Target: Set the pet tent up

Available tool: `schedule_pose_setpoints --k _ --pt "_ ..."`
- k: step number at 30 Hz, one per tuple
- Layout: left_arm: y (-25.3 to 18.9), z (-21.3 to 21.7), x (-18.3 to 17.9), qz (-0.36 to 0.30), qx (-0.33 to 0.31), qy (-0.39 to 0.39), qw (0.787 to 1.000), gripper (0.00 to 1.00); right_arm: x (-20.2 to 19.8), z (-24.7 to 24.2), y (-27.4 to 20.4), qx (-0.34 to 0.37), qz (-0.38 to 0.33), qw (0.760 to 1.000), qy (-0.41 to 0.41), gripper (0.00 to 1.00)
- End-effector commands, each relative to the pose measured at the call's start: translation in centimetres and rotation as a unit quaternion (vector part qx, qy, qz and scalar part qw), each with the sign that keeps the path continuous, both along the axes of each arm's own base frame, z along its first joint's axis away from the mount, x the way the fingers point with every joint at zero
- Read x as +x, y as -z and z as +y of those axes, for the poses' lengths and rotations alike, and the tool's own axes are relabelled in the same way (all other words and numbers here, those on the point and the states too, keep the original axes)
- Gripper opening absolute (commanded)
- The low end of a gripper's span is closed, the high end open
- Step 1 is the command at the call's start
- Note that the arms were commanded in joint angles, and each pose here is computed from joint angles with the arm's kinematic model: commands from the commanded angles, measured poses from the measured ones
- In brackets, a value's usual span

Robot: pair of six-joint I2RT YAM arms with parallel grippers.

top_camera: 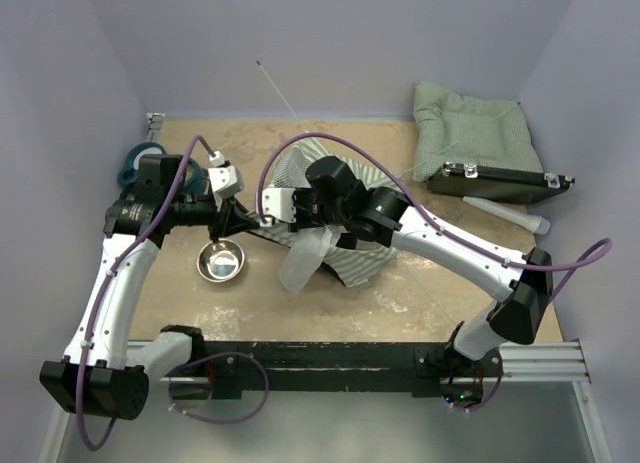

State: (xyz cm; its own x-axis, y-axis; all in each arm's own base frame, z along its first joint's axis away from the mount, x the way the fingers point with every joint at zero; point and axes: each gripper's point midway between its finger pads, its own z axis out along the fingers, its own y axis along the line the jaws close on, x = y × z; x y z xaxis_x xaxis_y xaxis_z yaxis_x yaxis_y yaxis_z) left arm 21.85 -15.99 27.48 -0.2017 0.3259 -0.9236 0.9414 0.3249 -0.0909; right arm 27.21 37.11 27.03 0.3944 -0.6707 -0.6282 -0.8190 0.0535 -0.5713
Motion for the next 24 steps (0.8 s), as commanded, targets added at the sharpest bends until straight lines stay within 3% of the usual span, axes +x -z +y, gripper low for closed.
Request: schedule_pose_setpoints --k 1,24 --pt "-1.5 -0.2 0.5 -0.030 -0.014 0.007 0.999 0.00 0.5 -1.1 -0.5 -0.004 0.007 1.000 0.020 0.00" --pt "-0.8 -0.4 0.9 -0.008 -0.020 0.009 1.000 0.00 -0.1 -1.2 -1.7 0.020 0.014 0.999 0.024 0.00"
